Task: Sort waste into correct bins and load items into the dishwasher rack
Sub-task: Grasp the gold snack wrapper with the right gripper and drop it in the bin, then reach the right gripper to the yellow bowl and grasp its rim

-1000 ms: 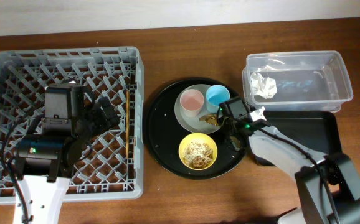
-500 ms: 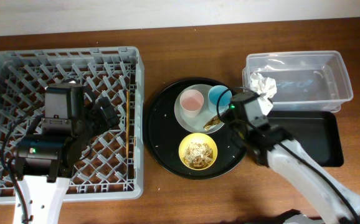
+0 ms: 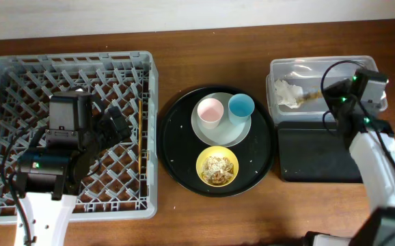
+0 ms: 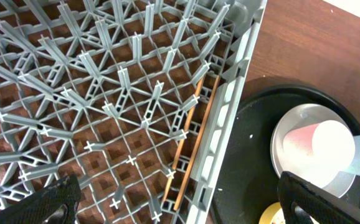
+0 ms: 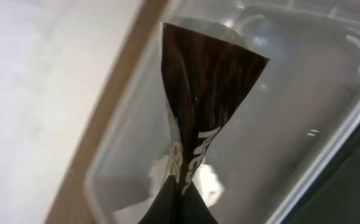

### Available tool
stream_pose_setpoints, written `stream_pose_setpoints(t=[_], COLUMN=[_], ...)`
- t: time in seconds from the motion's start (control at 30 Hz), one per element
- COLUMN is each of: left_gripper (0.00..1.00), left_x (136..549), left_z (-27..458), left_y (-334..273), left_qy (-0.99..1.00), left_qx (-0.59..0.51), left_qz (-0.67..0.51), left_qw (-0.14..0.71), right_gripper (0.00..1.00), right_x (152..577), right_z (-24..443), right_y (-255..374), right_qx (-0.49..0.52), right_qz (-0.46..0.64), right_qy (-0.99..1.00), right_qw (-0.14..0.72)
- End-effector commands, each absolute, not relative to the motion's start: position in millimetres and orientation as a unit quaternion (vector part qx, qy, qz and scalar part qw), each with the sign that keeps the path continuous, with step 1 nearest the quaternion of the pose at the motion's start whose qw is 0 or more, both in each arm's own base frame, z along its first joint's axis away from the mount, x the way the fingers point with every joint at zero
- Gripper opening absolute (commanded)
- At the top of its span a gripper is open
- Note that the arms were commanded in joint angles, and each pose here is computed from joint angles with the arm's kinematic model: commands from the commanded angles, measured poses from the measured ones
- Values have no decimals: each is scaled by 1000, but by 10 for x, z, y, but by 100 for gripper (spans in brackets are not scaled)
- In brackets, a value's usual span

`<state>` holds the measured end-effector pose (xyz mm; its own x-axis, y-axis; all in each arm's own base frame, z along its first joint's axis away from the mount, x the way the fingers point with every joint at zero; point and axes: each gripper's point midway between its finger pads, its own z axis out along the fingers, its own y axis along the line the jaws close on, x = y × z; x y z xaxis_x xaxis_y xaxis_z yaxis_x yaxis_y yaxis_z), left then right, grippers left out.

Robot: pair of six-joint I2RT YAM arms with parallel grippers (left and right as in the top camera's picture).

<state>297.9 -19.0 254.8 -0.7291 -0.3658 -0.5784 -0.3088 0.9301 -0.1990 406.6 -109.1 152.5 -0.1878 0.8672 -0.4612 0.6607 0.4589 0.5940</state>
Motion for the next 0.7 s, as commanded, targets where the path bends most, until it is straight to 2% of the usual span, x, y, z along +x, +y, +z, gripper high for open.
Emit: stream_pose_setpoints(t=[0.0,0.03,0.1,0.13,0.2,0.23,0.33,0.37,0.53,0.63,0.67], left_gripper=[99,99,99,99,99,99,99,99,99,99,99], left_x=[2969,2969,2969,2969,2969,2969,2969,2969,2969,2969,2969], left_z=[2597,2597,2597,2597,2597,2597,2597,2597,2597,2597,2597], left_y=[-184,-184,-184,-184,-184,-184,-184,-184,-182,-181,-181], left_qy=[925,925,925,925,925,925,925,925,925,925,925], left_qx=[-187,-187,-187,-187,-187,-187,-187,-187,-187,-187,-187], left_qz=[-49,-49,-49,-49,-49,-49,-49,-49,-49,-49,-49], left_qw=[327,327,327,327,327,327,327,327,327,327,327], right_gripper=[55,85,99,99,99,93,66,62,62,62,67], right_x=[4165,4185,4287,4256,4035,3895,3334,3172,2466,2225,2126], right_z=[1358,1359,1629,1773,2005,2124,2332,2342,2106,1962,1926], right_y=[-1147,-1146,-842,-650,-432,-312,148,298,1148,1575,1725], right_qx=[504,499,396,356,345,321,244,211,26,-86,-120], right_qz=[131,133,190,227,259,272,303,300,252,200,199], right_qy=[764,766,808,822,836,847,878,891,953,964,962], right_qw=[381,383,392,381,340,326,279,267,169,153,142])
